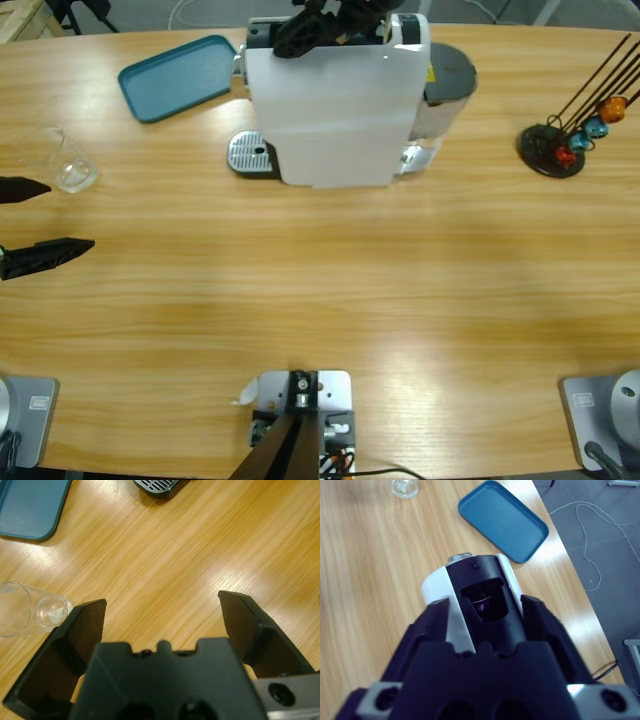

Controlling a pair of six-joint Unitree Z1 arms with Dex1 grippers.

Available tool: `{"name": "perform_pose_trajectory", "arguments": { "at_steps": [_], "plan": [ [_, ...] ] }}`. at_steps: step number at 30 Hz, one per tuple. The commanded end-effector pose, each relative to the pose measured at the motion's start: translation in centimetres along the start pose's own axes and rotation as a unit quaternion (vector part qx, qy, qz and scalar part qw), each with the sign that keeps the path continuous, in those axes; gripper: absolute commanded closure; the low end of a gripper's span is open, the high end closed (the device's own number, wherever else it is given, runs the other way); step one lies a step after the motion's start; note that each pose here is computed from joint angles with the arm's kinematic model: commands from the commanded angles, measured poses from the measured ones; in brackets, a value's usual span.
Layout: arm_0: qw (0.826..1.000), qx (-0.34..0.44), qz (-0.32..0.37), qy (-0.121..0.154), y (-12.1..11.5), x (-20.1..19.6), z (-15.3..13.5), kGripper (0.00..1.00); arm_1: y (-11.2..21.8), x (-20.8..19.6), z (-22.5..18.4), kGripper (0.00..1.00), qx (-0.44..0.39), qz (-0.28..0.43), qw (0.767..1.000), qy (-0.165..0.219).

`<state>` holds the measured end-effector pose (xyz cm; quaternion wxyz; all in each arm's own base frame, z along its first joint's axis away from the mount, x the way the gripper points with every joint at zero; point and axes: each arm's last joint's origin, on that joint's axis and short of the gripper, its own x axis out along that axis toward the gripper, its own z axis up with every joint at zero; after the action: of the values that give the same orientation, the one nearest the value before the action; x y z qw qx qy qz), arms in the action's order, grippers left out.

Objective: Pour coffee

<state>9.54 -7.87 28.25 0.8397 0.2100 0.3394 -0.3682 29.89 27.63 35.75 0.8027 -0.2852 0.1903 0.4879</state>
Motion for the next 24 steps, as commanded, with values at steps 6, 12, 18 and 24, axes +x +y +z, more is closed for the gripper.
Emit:
{"name": "perform_pose_trajectory", "arguments": {
  "at_steps": [6, 12, 18, 24],
  "plan": [
    [0.998, -0.034, 0.043, -0.021, 0.0, -1.1, -1.1, 0.032, 5.3, -8.3, 3.8, 0.53, 0.237, 0.108, 0.965, 0.031],
    [0.988, -0.086, 0.12, -0.048, 0.7, -2.6, -1.4, 0.032, 7.4, -11.5, 2.4, 1.0, 0.325, 0.115, 0.938, 0.036],
    [0.991, -0.099, 0.072, -0.052, 0.3, -2.3, -1.6, 0.032, 7.0, -14.2, -1.4, 1.0, 0.48, -0.1, 0.871, 0.022],
    [0.993, -0.097, 0.047, -0.047, 0.0, -1.9, -2.2, 0.032, 3.4, -11.9, -2.0, 1.0, 0.586, -0.241, 0.771, -0.059]
  ]
}}
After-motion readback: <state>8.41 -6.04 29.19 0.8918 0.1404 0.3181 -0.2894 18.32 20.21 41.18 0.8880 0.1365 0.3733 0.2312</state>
